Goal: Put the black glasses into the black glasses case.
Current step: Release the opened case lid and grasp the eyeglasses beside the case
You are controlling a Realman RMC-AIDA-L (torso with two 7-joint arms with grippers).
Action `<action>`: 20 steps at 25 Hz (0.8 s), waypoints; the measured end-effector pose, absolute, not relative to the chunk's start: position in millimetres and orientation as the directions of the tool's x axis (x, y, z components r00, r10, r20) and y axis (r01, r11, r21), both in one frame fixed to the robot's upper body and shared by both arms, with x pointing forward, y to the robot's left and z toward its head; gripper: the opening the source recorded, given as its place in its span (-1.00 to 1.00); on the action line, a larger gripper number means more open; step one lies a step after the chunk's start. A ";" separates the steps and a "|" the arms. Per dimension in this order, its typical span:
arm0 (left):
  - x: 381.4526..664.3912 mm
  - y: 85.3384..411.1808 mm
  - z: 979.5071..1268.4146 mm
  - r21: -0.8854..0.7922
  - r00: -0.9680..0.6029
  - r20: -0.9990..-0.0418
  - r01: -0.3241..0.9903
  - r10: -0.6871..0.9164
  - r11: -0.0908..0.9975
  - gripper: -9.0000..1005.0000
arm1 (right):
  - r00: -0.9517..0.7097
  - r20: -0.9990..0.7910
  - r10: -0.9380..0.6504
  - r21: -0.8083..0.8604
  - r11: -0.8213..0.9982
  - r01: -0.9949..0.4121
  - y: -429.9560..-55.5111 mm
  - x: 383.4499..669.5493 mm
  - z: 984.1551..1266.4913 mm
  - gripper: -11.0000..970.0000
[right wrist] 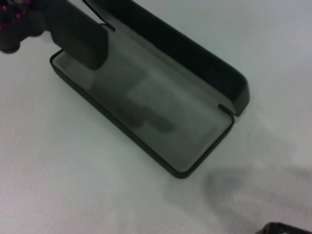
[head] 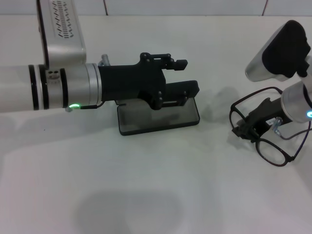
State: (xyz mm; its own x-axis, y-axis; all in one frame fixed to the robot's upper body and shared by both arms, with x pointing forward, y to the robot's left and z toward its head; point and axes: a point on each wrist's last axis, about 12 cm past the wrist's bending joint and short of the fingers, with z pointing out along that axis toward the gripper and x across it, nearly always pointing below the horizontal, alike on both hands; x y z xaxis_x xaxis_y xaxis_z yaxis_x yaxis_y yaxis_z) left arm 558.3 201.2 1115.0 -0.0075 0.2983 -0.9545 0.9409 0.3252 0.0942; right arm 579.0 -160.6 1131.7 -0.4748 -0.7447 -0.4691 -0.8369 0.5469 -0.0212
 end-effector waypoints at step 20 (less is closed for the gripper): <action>565.1 201.6 1120.8 0.054 -0.047 -0.961 0.934 0.272 0.353 0.30 | -0.530 -0.470 -0.706 0.006 0.598 -0.801 -179.3 578.9 1144.1 -0.46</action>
State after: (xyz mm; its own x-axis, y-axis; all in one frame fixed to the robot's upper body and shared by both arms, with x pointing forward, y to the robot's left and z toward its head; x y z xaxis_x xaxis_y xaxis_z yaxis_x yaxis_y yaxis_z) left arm 565.1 201.6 1120.8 -0.0473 0.2716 -0.9612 0.9342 0.3527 0.0537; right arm 578.9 -179.3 1144.1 -0.5301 -0.7056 -0.4701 -0.8013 0.5982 0.0056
